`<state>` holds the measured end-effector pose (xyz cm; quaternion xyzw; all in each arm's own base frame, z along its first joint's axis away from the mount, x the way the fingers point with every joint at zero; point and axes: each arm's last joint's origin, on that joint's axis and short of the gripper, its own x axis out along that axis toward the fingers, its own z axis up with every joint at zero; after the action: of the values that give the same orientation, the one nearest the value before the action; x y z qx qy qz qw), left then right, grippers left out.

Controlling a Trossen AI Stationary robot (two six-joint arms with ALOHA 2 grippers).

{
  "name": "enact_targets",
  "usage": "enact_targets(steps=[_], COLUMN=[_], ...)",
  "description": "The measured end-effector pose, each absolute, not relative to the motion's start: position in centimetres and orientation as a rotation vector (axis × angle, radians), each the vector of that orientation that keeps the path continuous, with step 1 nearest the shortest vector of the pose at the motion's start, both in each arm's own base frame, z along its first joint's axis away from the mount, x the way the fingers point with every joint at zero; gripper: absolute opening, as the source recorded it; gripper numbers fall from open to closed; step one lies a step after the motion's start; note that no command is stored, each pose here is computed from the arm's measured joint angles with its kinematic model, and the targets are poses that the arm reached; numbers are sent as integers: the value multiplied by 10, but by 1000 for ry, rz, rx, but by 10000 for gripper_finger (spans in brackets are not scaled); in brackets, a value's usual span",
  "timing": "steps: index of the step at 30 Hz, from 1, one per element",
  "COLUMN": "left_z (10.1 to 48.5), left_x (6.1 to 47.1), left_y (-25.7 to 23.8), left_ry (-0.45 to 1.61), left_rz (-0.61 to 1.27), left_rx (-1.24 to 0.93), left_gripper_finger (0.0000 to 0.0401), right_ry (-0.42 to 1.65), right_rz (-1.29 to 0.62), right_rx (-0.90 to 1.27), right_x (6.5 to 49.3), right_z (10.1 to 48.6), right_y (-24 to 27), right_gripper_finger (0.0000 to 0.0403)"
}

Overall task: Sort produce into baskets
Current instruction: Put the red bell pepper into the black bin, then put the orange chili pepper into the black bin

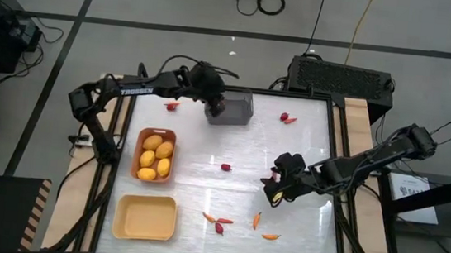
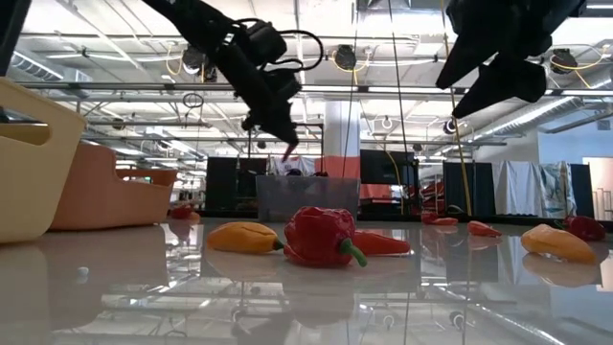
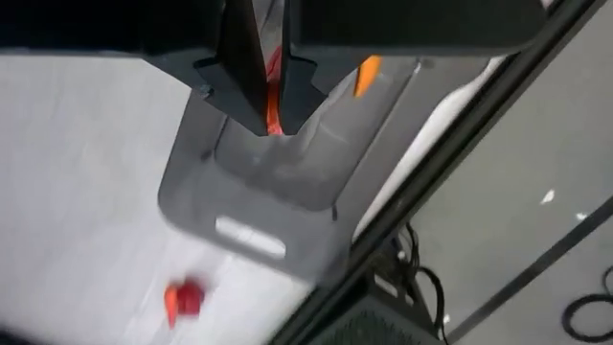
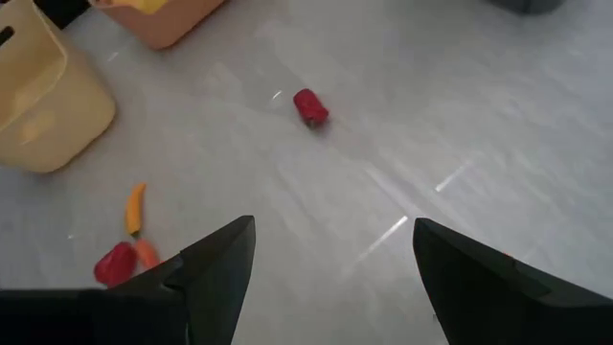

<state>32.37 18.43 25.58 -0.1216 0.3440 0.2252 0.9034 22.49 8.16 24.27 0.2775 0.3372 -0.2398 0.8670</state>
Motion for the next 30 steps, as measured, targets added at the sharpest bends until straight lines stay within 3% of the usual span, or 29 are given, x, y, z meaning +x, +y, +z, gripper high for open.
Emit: enact_targets(steps=[14,24,30], left_z=[230,229,242], left_x=[339,339,335], left_y=[183,183,177], left_ry=[745,756,702], left_rz=[494,535,551], left_rx=[-325,-307,-388], left_gripper_finger=[32,122,147], right_ry=[736,750,792], right_rz=[-584,-586,-541], right_rx=[519,495,562], right_x=[213,203,201], right_z=[248,254,254], right_y=[63,59,61], right_gripper_finger=[276,276,276])
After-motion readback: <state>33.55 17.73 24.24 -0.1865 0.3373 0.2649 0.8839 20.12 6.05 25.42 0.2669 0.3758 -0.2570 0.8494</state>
